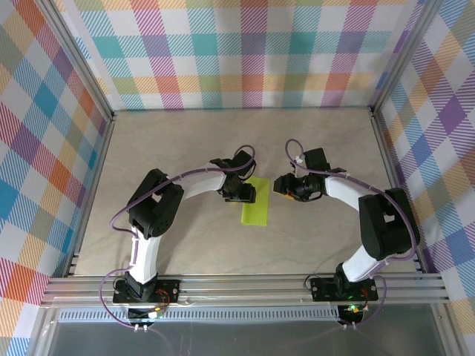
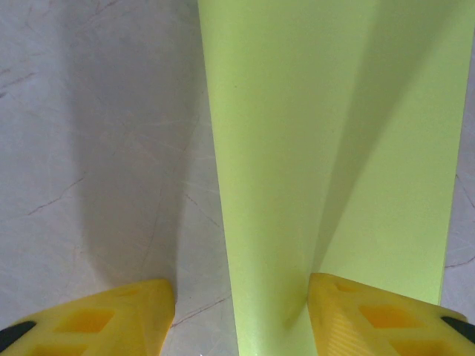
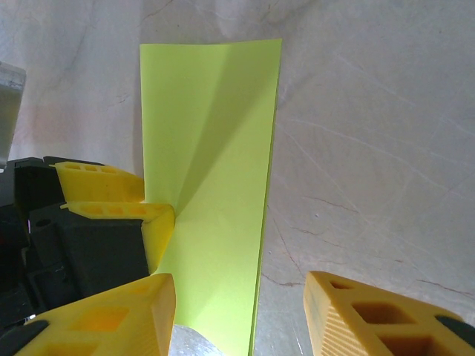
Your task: Fold a paper plane with a square sheet of paper (fold left side to right side)
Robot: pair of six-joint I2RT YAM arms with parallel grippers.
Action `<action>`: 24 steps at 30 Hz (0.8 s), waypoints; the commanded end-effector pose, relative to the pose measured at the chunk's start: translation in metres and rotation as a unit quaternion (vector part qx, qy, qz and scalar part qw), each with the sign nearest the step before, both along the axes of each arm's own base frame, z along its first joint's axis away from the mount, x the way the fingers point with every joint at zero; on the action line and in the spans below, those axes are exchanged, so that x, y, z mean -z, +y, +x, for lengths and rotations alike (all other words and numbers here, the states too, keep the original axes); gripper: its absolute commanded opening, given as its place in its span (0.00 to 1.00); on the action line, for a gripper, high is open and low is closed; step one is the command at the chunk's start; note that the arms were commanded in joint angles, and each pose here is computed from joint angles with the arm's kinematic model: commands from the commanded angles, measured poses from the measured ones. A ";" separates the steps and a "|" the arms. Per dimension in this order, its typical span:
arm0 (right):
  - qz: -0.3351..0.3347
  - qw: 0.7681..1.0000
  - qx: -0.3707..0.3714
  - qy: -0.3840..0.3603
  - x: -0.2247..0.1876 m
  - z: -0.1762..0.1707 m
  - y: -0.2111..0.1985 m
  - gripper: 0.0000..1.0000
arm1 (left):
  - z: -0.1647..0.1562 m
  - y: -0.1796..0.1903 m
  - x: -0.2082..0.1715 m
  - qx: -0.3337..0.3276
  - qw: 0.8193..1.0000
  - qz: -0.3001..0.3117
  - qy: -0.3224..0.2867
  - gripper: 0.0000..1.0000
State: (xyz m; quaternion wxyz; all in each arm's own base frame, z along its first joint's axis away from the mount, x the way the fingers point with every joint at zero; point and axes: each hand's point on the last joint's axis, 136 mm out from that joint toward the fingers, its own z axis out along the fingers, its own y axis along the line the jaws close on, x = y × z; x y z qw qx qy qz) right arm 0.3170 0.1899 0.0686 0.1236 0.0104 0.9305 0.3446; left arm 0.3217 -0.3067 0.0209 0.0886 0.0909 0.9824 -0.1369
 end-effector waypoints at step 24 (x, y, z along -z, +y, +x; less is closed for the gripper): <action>0.013 1.000 -0.011 0.011 0.006 -0.003 0.005 0.50 | -0.033 0.014 0.062 -0.001 0.996 0.051 0.075 0.54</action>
